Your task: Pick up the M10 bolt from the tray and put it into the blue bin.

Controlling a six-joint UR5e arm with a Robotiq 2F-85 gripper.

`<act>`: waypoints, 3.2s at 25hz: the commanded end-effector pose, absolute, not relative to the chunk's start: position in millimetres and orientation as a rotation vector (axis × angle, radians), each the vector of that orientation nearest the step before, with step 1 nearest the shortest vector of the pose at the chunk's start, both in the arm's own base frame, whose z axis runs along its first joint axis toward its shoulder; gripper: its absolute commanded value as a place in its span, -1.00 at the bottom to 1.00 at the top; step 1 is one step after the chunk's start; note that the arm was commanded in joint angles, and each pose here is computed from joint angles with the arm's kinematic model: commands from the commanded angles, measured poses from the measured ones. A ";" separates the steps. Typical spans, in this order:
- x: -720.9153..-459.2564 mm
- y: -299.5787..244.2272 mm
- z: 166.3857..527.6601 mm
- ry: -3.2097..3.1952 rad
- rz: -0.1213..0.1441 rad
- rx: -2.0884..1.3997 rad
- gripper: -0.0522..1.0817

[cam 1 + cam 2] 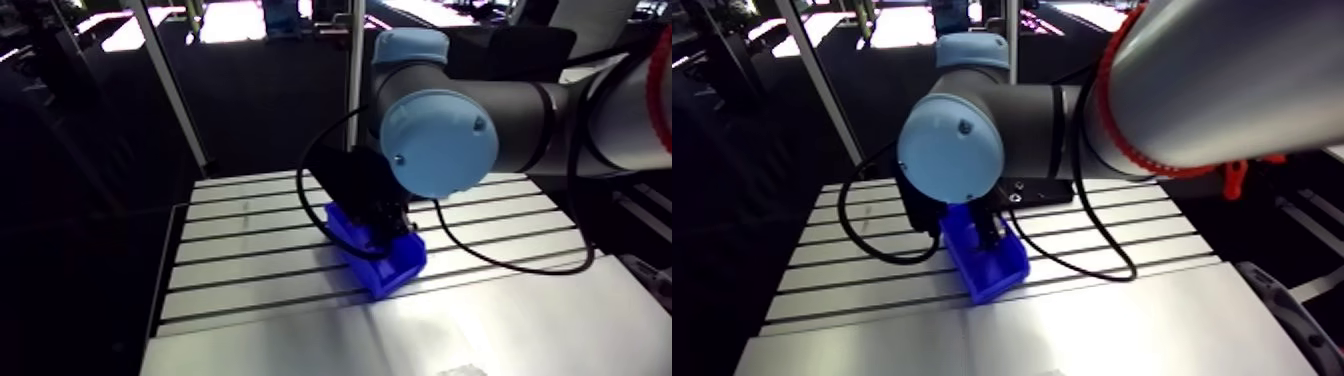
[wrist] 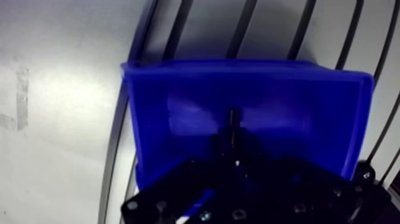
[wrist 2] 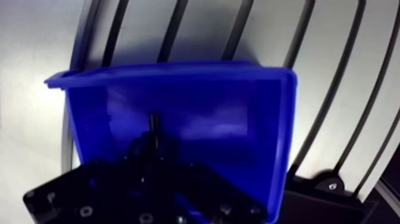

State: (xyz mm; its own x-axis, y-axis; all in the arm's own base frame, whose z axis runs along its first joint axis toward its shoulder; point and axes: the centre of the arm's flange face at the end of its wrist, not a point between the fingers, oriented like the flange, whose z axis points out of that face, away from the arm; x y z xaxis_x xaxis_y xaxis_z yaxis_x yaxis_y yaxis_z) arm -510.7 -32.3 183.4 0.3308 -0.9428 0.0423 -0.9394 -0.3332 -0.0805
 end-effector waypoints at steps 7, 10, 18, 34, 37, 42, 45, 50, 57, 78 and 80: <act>-504.8 -34.2 175.2 1.784 -0.154 -2.520 0.62; -506.6 -34.0 177.5 1.790 -0.136 -2.525 0.24; -509.8 -33.8 185.7 1.797 -0.078 -2.550 -0.29; -505.0 -35.3 283.5 1.927 -0.039 -2.430 -0.89; -517.0 -35.5 316.4 2.136 -0.078 -2.207 -0.88; -536.9 -31.4 375.5 2.536 -0.071 -1.710 -0.87; -545.0 -31.0 402.8 2.730 -0.038 -1.412 -0.87; -553.1 -39.5 436.6 2.979 0.027 -0.876 -0.88; -557.1 -47.9 465.1 3.124 0.093 -0.253 -0.88; -566.8 -39.6 515.8 3.095 0.081 -0.017 -0.88; -566.2 -40.7 515.9 3.096 0.079 -0.019 -0.88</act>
State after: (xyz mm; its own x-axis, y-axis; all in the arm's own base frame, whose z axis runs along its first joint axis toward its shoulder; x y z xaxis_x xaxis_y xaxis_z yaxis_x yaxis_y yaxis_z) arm -566.9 -39.9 517.4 -0.9991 -0.0104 -0.0402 -0.0125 0.9985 0.0536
